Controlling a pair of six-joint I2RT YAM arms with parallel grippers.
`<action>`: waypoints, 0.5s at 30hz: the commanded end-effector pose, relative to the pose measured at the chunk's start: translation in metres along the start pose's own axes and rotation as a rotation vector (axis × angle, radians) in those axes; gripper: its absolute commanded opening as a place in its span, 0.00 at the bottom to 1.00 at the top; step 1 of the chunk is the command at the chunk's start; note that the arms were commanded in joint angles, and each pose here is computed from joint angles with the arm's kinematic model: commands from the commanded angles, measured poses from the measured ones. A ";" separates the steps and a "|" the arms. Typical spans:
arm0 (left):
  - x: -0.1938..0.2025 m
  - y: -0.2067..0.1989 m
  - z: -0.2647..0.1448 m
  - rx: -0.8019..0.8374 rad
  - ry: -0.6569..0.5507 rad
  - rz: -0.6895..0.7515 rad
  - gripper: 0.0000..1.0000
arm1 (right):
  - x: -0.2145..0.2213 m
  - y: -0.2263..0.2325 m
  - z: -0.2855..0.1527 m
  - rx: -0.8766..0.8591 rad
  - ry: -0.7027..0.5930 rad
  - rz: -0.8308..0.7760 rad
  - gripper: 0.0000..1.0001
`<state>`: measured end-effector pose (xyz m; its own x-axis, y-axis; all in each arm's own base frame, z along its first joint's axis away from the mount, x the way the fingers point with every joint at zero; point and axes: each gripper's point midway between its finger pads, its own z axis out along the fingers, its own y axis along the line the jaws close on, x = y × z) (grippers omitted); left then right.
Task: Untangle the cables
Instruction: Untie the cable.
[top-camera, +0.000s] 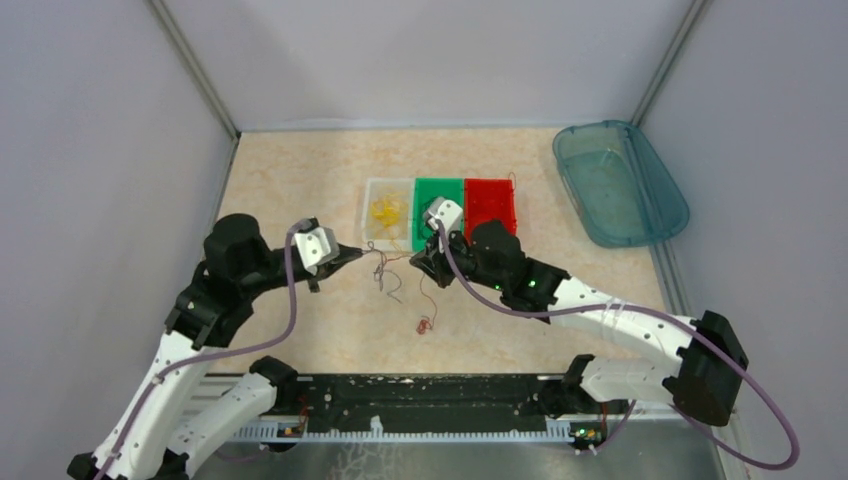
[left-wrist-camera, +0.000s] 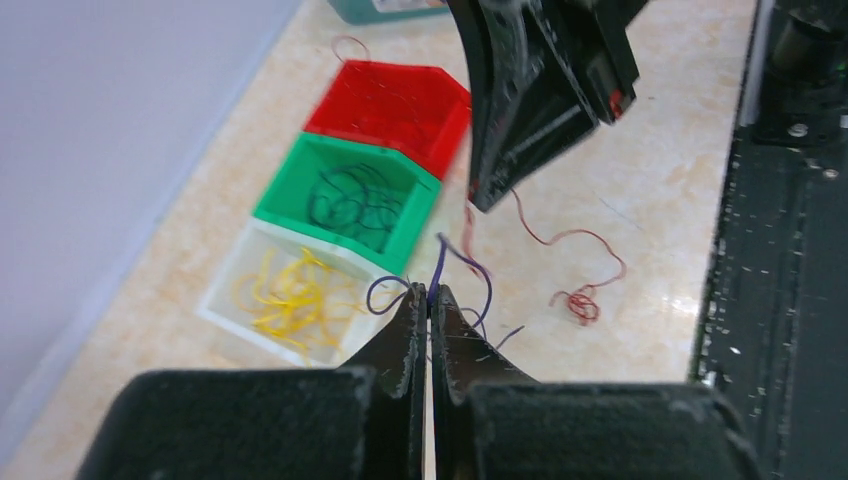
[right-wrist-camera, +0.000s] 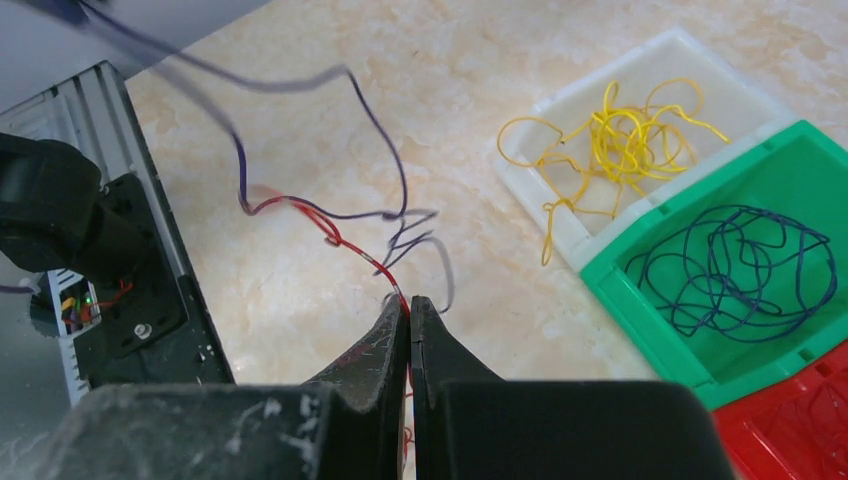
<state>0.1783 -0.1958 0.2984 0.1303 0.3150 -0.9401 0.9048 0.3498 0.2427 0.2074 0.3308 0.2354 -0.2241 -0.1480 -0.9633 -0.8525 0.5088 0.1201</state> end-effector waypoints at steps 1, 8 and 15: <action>-0.042 0.022 -0.019 -0.106 -0.064 0.212 0.00 | 0.003 -0.002 0.005 -0.006 -0.004 0.006 0.00; -0.127 0.081 -0.069 -0.487 -0.230 0.426 0.00 | 0.023 -0.015 0.005 0.022 0.022 0.043 0.00; -0.173 0.131 -0.131 -0.887 -0.217 0.612 0.00 | 0.035 -0.024 0.002 0.037 0.022 0.083 0.00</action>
<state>0.2159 -0.1347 0.4660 0.5707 0.3930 -0.7210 0.3948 0.6386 0.6606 0.2161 0.3139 0.1856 -0.3157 -0.1908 -0.9295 -0.8161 0.5544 0.1633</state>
